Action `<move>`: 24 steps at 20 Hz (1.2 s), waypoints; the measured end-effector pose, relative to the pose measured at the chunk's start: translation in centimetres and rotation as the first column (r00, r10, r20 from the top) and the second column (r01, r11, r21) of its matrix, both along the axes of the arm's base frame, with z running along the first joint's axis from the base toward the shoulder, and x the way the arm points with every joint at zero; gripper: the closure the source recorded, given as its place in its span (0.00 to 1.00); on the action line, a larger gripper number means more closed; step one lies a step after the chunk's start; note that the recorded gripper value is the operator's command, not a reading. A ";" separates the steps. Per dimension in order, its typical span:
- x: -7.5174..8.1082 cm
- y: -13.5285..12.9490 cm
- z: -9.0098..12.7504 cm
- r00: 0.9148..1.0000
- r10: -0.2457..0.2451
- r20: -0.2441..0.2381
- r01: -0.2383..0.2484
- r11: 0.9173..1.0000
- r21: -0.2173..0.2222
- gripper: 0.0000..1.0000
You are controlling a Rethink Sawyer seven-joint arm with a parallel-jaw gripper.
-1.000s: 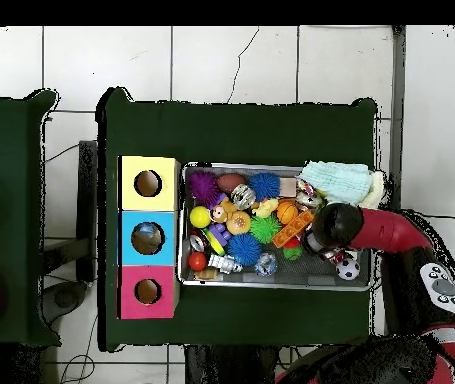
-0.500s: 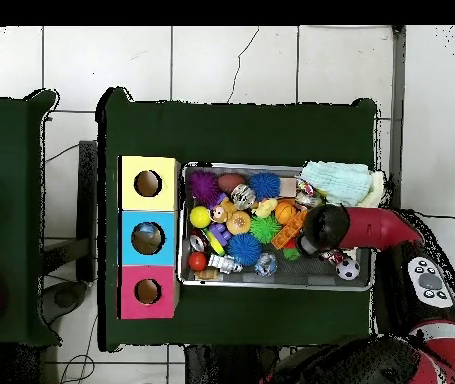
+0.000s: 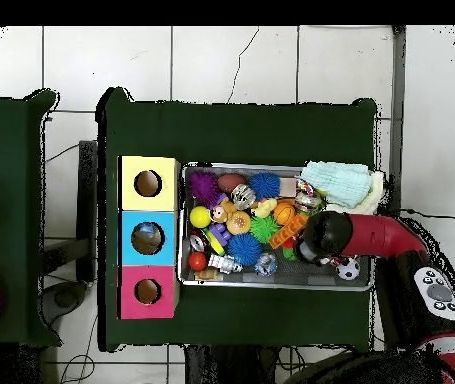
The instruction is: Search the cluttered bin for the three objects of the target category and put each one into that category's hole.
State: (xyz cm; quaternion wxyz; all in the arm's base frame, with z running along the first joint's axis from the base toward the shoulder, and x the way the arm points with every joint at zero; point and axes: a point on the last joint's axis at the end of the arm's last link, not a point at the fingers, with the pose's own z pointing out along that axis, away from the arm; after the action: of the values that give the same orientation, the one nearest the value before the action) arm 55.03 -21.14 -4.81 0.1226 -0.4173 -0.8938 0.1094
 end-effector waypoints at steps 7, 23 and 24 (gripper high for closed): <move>-1.2 0.4 3.9 1.000 0.018 0.019 -0.018 1.000 -0.013 0.00; -5.0 3.9 9.8 0.986 -0.167 0.014 0.163 0.975 0.153 0.00; -5.0 4.1 9.6 0.984 -0.180 0.009 0.176 0.970 0.167 0.00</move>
State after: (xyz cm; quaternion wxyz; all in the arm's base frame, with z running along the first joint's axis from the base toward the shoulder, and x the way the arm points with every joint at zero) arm 49.99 -17.09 4.79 0.1555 -0.4852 -0.8603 0.0184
